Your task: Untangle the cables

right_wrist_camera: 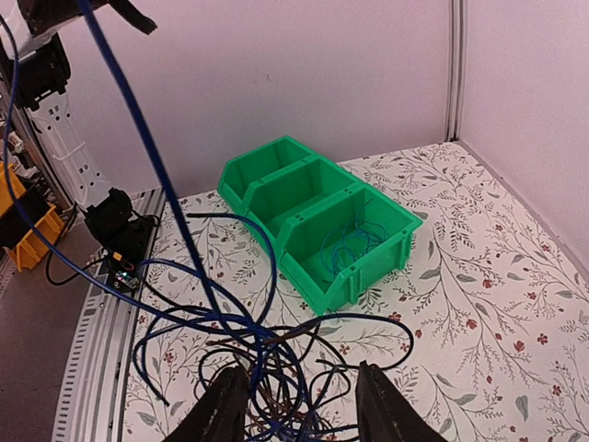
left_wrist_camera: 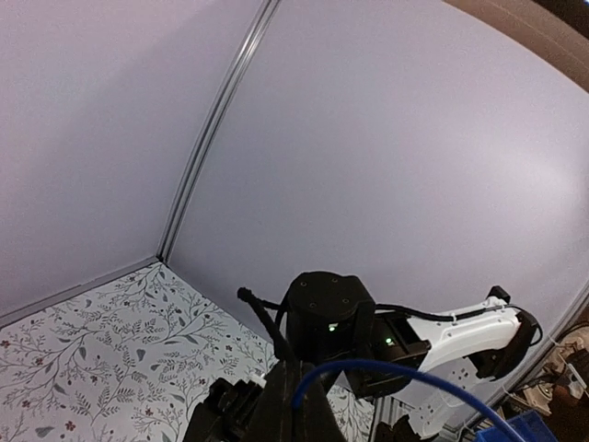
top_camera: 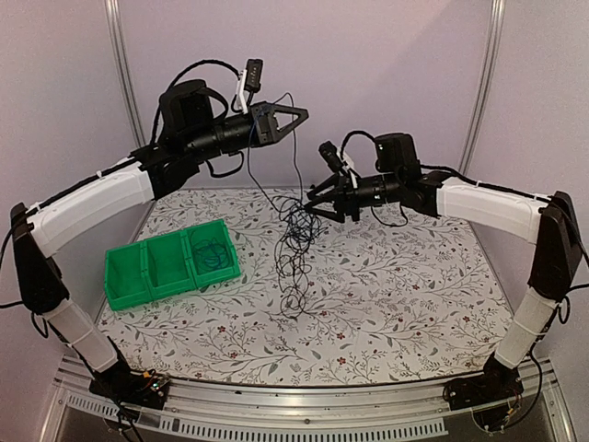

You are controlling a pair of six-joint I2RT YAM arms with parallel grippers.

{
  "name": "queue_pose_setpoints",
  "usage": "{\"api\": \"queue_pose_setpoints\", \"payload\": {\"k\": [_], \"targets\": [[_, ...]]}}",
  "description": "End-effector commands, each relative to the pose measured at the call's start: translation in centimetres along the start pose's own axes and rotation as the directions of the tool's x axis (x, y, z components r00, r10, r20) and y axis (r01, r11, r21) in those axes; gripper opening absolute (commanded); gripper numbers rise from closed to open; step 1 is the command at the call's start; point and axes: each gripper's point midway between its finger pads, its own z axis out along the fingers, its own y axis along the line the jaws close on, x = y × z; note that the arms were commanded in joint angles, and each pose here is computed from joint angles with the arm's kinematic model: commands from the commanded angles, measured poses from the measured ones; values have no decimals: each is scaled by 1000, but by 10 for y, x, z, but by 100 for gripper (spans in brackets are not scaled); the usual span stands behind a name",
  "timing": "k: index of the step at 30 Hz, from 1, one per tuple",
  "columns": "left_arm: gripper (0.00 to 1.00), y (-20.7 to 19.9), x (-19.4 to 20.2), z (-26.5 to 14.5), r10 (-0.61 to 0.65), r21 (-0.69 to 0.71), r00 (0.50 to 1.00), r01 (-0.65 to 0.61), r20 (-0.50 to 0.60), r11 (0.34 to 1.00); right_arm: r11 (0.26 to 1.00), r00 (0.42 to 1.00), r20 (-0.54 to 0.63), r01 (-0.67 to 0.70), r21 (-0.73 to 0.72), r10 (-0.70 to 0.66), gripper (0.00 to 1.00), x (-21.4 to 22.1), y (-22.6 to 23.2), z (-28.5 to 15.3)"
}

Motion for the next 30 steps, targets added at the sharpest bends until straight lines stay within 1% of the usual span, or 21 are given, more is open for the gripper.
{"api": "queue_pose_setpoints", "payload": {"k": [1,2,4,7,10,15,17,20,24,27,30], "targets": [[0,-34,-44,-16,19,61,996,-24,90,998,997,998,31,-59,-59,60,35,6,-6,21],[0,-36,-47,-16,15,65,995,-22,96,998,993,996,22,-89,-73,91,29,13,-7,25],[0,-40,-52,-17,14,70,994,-21,104,997,986,991,5,-135,-93,136,23,28,-9,33],[0,-43,-55,-17,18,67,994,-25,107,997,979,985,-11,-172,-107,172,7,38,-8,38],[0,-45,-58,-18,25,62,993,-32,113,998,978,981,-31,-195,-77,193,0,46,-11,37],[0,-50,-65,-19,41,61,992,-49,122,997,983,981,-64,-182,13,182,0,60,-20,22],[0,-58,-75,-19,52,79,990,-63,132,995,977,975,-83,-202,68,207,0,74,-29,13],[0,-76,-93,-19,82,107,985,-99,155,989,957,955,-118,-256,135,272,0,108,-40,-2],[0,-90,-104,-19,115,123,977,-139,181,983,939,937,-169,-269,215,307,0,140,-51,-20],[0,-87,-97,-17,115,118,980,-135,165,984,930,935,-174,-261,258,310,0,143,-59,-31],[0,-82,-87,-14,108,109,983,-124,147,986,941,949,-173,-214,261,264,0,126,-58,-41]]}}
